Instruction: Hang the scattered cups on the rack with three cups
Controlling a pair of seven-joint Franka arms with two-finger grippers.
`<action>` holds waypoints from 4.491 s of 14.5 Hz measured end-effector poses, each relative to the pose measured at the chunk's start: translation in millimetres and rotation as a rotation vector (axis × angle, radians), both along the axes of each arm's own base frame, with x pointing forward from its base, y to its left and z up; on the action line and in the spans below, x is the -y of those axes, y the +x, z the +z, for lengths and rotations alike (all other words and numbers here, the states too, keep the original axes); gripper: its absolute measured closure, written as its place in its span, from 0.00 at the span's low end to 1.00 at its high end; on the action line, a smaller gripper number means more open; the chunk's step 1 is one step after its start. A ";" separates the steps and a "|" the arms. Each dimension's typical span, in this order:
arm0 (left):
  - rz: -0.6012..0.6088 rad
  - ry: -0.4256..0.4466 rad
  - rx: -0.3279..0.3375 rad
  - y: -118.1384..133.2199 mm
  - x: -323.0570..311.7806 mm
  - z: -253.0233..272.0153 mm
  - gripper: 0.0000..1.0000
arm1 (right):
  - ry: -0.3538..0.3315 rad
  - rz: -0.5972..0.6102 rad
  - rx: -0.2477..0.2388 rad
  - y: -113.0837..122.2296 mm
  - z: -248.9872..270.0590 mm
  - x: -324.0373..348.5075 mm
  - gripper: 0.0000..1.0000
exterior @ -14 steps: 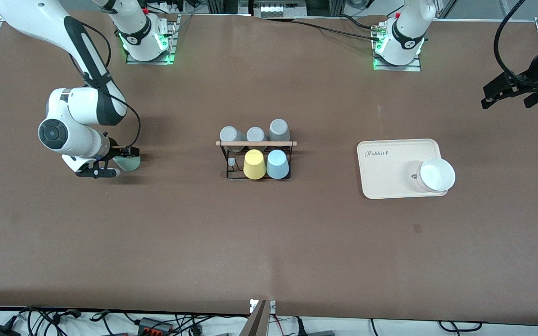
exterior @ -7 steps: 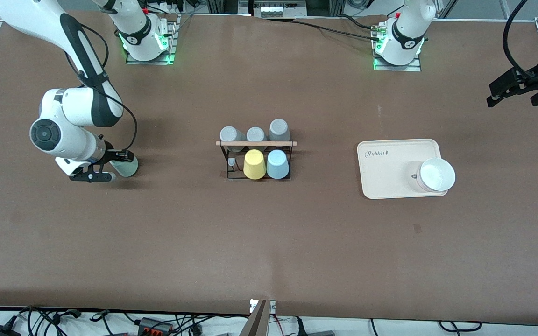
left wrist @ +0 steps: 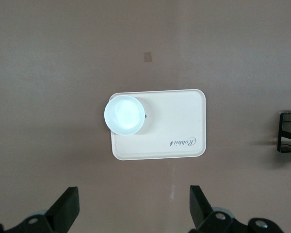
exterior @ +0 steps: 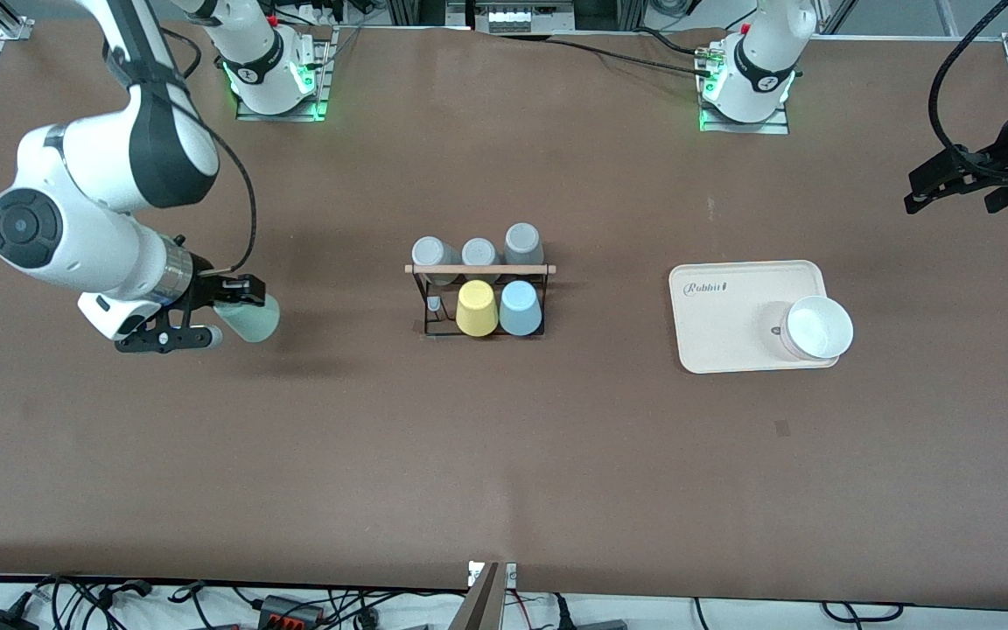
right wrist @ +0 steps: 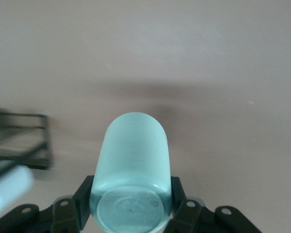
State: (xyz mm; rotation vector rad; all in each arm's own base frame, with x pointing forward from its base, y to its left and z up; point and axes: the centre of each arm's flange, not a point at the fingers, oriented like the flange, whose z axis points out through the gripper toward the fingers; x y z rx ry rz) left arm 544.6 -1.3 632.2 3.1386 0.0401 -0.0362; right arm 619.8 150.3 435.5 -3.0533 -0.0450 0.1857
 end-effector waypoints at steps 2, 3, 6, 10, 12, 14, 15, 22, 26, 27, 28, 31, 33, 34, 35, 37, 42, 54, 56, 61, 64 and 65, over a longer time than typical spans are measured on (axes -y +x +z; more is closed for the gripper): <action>0.000 0.000 0.001 0.0 -1.0 0.4 0.00 | 0.001 -0.038 0.000 0.0 11.6 -42.8 0.34; 0.001 0.000 0.001 0.0 -1.7 0.6 0.00 | -0.003 -0.065 -0.002 -2.0 11.2 -66.2 0.34; 0.002 0.000 0.002 0.0 -3.1 1.0 0.00 | -0.018 -0.150 -0.013 -11.7 1.0 -136.7 0.34; 0.006 0.000 0.003 0.1 -5.9 1.1 0.00 | -0.022 -0.255 -0.013 -12.4 -8.5 -193.8 0.34; 0.008 -0.001 0.004 0.1 -7.8 1.2 0.00 | -0.032 -0.295 -0.025 -16.4 -18.2 -213.1 0.34; 0.008 -0.001 0.004 0.1 -8.4 1.3 0.00 | -0.046 -0.327 -0.040 -23.9 -28.7 -230.4 0.34; 0.008 -0.001 0.004 0.1 -8.4 1.3 0.00 | -0.054 -0.342 -0.046 -26.0 -34.0 -235.4 0.34; 0.007 -0.001 0.004 0.1 -8.3 1.4 0.00 | -0.089 -0.386 -0.082 -33.0 -66.8 -253.0 0.34; 0.007 -0.001 0.004 0.1 -8.1 1.4 0.00 | -0.103 -0.390 -0.097 -30.6 -87.7 -253.3 0.34; 0.006 -0.001 0.004 0.1 -7.8 1.4 0.00 | -0.107 -0.390 -0.102 -30.3 -93.2 -253.3 0.34; 0.005 -0.001 0.004 0.1 -7.2 1.4 0.00 | -0.111 -0.391 -0.106 -30.0 -98.0 -253.3 0.34; 0.001 -0.001 0.004 0.2 -4.8 1.4 0.00 | -0.118 -0.393 -0.122 -30.0 -109.9 -253.6 0.34; 0.000 -0.001 0.004 0.2 -4.1 1.4 0.00 | -0.116 -0.397 -0.136 -30.5 -115.7 -254.4 0.34; -0.001 -0.001 0.004 0.2 -4.0 1.3 0.00 | -0.114 -0.400 -0.143 -30.8 -118.2 -254.8 0.34; -0.001 -0.001 0.004 0.2 -4.0 1.3 0.00 | -0.112 -0.402 -0.149 -31.1 -120.3 -255.1 0.34; -0.001 -0.001 0.003 0.3 -4.0 1.1 0.00 | -0.111 -0.406 -0.158 -31.4 -123.7 -255.5 0.34; -0.001 -0.001 0.002 0.7 -4.0 0.4 0.00 | -0.109 -0.443 -0.154 -27.5 -120.5 -254.2 0.11; -0.001 -0.001 0.001 1.0 -3.7 -0.1 0.00 | -0.013 -0.447 -0.043 59.5 17.0 -105.7 0.00; -0.001 -0.001 0.001 1.0 -3.7 -0.2 0.00 | 0.009 -0.391 -0.015 73.7 41.1 -39.9 0.00; -0.001 -0.001 0.001 1.0 -3.6 -0.2 0.00 | -0.028 -0.302 0.059 79.0 84.6 63.4 0.00; -0.001 -0.001 0.001 1.1 -3.6 -0.4 0.00 | -0.069 -0.199 0.118 69.4 116.7 94.9 0.00; -0.001 -0.001 0.001 1.1 -3.6 -0.4 0.00 | -0.078 -0.174 0.128 64.1 124.5 110.4 0.00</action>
